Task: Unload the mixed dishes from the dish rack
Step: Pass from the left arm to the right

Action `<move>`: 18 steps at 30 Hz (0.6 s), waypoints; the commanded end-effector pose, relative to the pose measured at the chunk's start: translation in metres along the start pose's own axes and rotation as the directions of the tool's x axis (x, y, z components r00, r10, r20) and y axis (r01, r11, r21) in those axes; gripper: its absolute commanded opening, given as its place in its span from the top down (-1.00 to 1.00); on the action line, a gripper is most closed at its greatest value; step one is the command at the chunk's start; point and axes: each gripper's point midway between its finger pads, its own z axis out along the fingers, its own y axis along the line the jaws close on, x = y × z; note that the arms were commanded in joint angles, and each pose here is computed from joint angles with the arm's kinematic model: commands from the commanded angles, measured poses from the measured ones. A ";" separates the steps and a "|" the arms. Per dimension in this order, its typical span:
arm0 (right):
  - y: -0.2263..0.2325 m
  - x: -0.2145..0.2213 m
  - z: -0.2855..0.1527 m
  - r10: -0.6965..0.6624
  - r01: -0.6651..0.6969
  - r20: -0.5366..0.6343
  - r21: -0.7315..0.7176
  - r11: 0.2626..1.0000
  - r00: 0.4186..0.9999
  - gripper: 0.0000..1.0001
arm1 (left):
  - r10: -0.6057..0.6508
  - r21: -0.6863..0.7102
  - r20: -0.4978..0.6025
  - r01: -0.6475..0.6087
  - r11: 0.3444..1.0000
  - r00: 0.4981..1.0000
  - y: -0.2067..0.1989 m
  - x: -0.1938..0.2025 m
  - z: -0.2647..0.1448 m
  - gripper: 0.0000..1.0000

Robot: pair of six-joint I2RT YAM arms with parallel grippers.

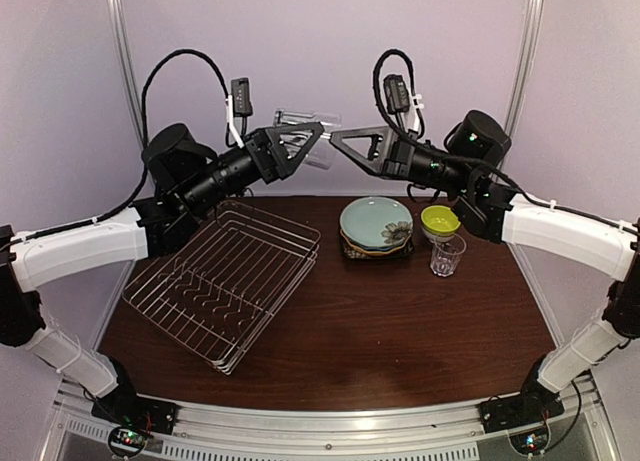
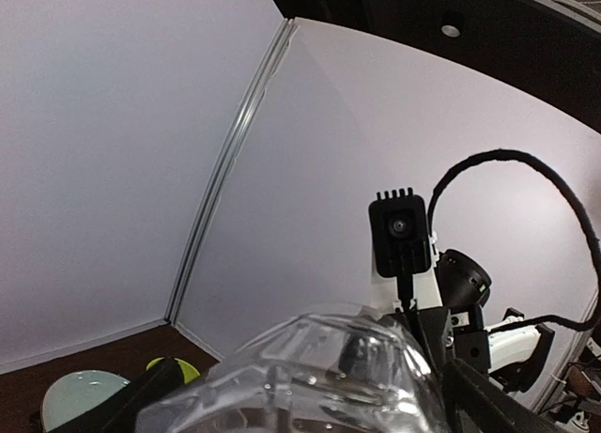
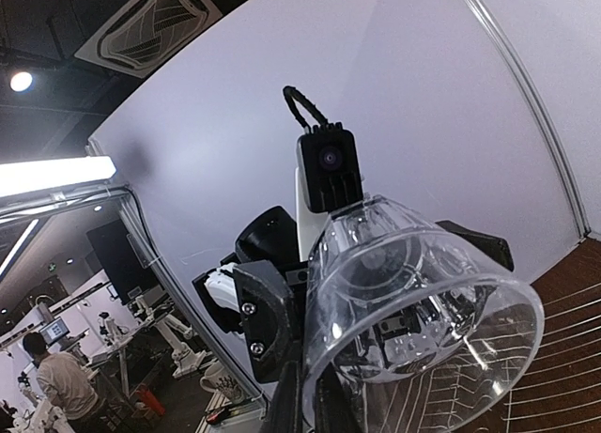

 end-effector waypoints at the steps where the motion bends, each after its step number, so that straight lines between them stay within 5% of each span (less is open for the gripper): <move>1: 0.028 -0.022 -0.005 -0.054 0.055 0.031 -0.034 0.998 0.998 1.00 | 0.078 -0.050 0.025 -0.076 0.996 0.997 -0.001 -0.011 -0.013 -0.95; 7: 0.021 -0.034 -0.020 -0.082 0.081 0.033 0.046 0.996 0.996 1.00 | 0.100 -0.118 0.008 -0.099 0.988 0.995 0.010 -0.009 -0.024 -0.95; 18: -0.045 -0.039 -0.092 -0.070 0.113 -0.119 0.415 0.903 0.990 1.00 | 0.138 -0.236 -0.050 -0.146 0.961 0.989 0.030 -0.004 -0.039 -0.95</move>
